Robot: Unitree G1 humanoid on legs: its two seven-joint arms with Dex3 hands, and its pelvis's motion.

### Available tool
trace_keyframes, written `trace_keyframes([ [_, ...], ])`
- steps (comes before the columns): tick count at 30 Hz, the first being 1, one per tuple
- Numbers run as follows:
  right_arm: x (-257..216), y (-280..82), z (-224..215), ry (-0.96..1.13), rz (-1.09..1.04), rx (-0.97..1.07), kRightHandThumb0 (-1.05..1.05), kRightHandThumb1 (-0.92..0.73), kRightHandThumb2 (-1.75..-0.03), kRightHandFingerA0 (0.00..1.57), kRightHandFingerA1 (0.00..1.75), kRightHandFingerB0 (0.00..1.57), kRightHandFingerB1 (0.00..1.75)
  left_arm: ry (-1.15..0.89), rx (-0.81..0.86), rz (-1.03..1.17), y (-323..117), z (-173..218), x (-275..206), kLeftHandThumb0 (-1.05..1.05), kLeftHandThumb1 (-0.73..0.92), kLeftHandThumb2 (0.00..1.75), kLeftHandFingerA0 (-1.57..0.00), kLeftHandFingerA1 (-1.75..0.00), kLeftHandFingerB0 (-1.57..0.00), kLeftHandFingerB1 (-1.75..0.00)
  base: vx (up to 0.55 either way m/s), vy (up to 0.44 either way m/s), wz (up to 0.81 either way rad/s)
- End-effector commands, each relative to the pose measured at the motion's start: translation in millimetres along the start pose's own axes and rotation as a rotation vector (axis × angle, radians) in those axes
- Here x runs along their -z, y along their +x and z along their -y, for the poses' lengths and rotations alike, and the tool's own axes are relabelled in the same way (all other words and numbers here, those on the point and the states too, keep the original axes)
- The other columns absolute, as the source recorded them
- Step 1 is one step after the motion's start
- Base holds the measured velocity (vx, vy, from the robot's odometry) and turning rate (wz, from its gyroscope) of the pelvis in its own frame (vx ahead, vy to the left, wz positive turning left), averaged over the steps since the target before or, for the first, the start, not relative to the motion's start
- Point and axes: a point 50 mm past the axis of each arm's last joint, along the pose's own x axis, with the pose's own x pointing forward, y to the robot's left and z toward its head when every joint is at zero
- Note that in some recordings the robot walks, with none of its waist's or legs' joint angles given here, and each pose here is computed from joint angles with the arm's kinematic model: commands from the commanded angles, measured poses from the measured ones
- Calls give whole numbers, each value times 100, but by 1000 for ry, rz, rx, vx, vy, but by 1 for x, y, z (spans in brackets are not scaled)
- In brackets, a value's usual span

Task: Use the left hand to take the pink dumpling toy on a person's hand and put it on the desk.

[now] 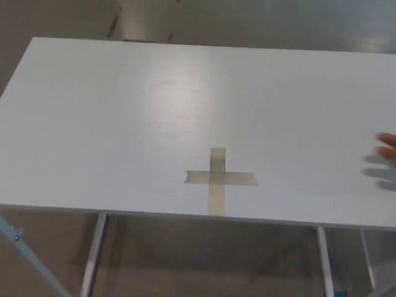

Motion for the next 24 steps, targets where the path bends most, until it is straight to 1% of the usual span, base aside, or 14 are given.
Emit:
trace_keyframes([
  [1,7,0,4,12,-17,39,-16,-66,-59,79,51,54,43,-22,9,-1,-1,0,5,-26,60,58,-68,-44,-48,-38,0,0,0],
  [19,6,0,4,22,-19,42,-15,-65,-59,79,51,54,42,-35,16,6,-1,2,4,-25,59,58,-69,-45,-48,-38,0,0,0],
  [24,6,0,4,15,-21,40,-15,-66,-60,77,50,55,43,-29,20,8,0,1,3,-26,59,58,-69,-45,-48,-38,0,0,0],
])
